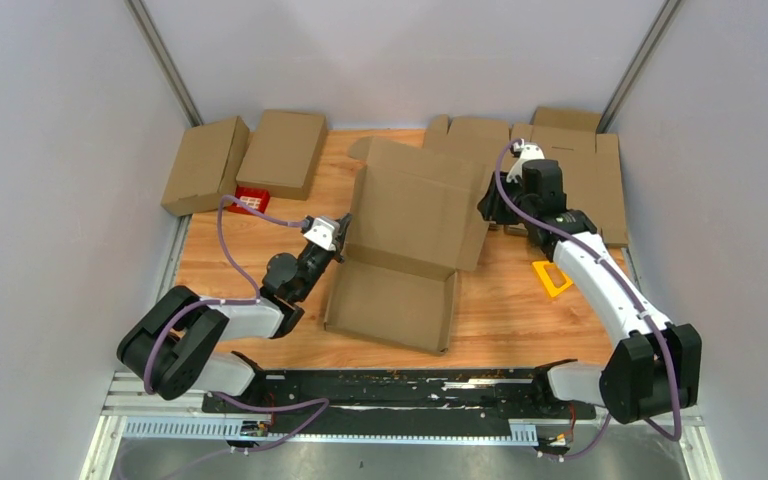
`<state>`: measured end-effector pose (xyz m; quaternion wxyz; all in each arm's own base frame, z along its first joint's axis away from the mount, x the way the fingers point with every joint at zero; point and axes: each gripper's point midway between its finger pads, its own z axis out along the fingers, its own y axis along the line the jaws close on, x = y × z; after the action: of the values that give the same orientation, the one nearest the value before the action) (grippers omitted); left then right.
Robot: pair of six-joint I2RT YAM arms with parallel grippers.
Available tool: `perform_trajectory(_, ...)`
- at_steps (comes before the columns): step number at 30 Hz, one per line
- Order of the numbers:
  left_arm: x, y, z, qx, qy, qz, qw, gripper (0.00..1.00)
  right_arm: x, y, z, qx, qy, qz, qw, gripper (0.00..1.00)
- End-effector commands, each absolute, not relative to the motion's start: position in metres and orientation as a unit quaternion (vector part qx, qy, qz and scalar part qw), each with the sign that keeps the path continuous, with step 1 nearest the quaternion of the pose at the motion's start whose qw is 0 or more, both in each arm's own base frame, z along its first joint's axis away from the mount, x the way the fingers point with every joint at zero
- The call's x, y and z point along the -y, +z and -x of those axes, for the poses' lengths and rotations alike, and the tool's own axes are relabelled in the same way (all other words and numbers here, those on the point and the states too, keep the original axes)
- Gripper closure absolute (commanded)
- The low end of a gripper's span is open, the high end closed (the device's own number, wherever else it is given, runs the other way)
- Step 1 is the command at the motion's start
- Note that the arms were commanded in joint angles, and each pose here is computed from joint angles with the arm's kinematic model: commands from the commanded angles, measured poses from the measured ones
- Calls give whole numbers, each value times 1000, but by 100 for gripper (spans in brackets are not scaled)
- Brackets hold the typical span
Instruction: Fold the paper box
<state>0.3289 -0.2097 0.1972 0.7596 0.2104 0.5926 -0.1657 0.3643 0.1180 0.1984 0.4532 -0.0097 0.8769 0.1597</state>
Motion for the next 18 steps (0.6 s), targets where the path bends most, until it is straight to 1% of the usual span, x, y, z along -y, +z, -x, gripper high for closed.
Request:
perform_trajectory(1, 212, 209, -325, -570, -173, -212, 775, 100, -128, 218, -374, -860, 185, 16, 476, 64)
perform_trajectory(4, 213, 210, -325, -569, -175, -211, 775, 100, -125, 215, -376, -861, 177, 12, 476, 60)
perform_trajectory(5, 213, 210, -325, -569, -175, -212, 775, 100, -125, 215, -377, -861, 177, 9, 477, 60)
perform_trajectory(7, 214, 210, -325, -569, -176, -212, 775, 100, -125, 214, -381, -858, 183, 1, 481, 64)
perform_trajectory(8, 213, 209, -325, -569, -174, -213, 775, 100, -127, 215, -383, -856, 187, -1, 483, 69)
perform_trajectory(10, 213, 209, -325, -569, -175, -214, 775, 100, -130, 218, -386, -853, 195, -2, 485, 82)
perform_trajectory(11, 214, 209, -325, -569, -174, -214, 775, 100, -132, 219, -388, -852, 197, 2, 486, 96)
perform_trajectory(12, 213, 209, -325, -569, -174, -213, 775, 100, -133, 221, -390, -851, 197, 7, 486, 100)
perform_trajectory(15, 211, 211, -327, -580, -189, -183, 771, 99, -133, 224, -392, -854, 191, 22, 483, 100)
perform_trajectory(16, 209, 211, -329, -588, -190, -170, 767, 95, -133, 226, -392, -850, 191, 26, 490, 100)
perform_trajectory(18, 205, 213, -332, -604, -197, -140, 760, 84, -133, 233, -394, -837, 192, 29, 512, 100)
